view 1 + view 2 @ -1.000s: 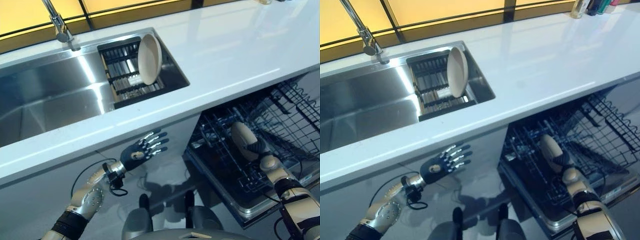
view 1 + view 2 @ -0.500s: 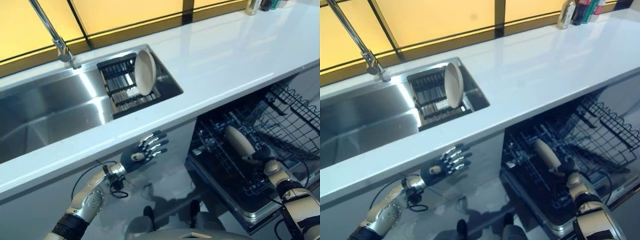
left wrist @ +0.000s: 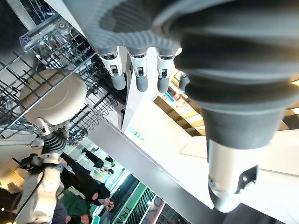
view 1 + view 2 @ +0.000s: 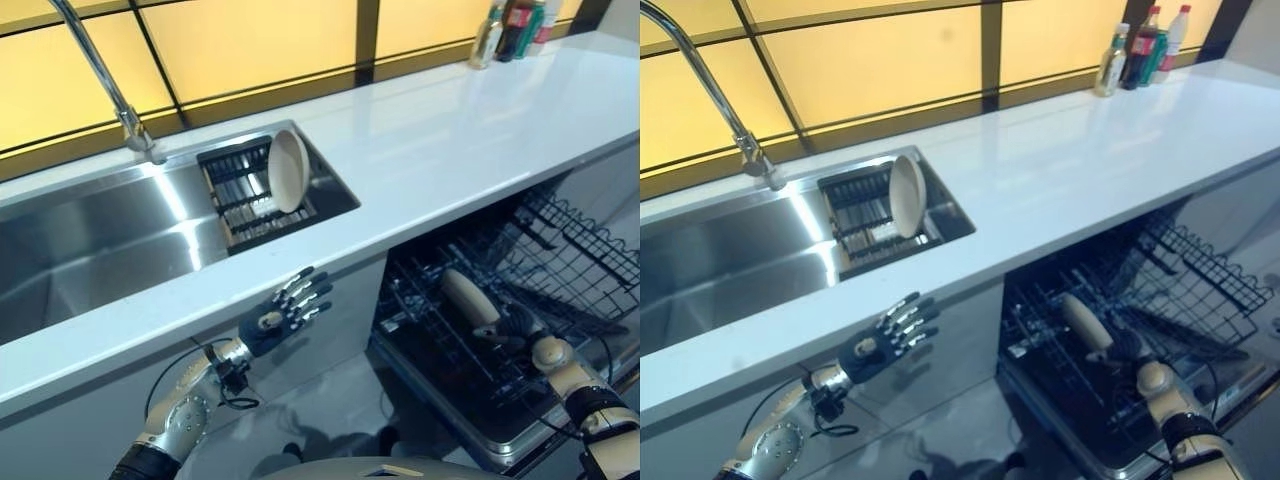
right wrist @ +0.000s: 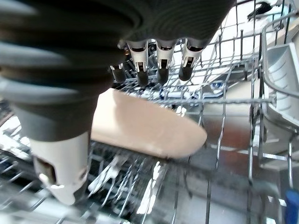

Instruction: Pick up plates and place into dishwasher.

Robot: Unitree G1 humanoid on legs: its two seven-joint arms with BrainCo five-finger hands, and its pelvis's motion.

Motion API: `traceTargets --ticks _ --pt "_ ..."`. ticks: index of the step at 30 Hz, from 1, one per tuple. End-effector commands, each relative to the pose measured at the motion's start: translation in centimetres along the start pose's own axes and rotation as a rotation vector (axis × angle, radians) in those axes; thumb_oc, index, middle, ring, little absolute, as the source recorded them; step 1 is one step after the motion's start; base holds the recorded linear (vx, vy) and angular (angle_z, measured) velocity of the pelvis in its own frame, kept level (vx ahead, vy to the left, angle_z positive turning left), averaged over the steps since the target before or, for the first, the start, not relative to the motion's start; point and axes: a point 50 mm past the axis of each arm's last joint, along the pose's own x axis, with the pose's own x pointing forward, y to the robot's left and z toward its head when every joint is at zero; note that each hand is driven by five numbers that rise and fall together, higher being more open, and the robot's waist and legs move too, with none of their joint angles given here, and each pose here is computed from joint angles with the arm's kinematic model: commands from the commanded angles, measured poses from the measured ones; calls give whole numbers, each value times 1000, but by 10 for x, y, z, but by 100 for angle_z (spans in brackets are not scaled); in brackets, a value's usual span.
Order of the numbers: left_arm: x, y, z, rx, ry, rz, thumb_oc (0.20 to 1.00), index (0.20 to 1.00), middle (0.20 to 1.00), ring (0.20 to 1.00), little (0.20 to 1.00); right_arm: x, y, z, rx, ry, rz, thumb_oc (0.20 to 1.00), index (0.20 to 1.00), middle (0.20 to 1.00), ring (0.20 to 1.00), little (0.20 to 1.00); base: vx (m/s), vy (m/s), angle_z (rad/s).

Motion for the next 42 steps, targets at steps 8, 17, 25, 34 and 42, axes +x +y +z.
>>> traceTargets --ticks 8,17,25,34,42 --pt "-5 6 20 74 -139 14 1000 1000 1000 1000 1000 -18 -39 24 309 -237 -88 1000 1000 1000 1000 1000 -41 32 -8" --pt "-14 11 15 95 -134 33 1000 1000 1000 1000 1000 -40 -44 39 808 -537 -144 1000 1000 1000 1000 1000 -50 38 -8" --pt "-6 -4 16 299 25 -98 1000 1000 1000 1000 1000 -59 -42 53 1145 -739 -231 1000 1000 1000 1000 1000 -63 45 -4" --pt "40 -50 15 409 72 -371 1000 1000 1000 1000 1000 -64 -19 92 1629 -986 -86 1000 1000 1000 1000 1000 -54 49 -4" --pt "54 -64 76 603 -315 -191 1000 1000 1000 1000 1000 -94 -4 124 1568 -1150 69 1000 1000 1000 1000 1000 -10 17 0"
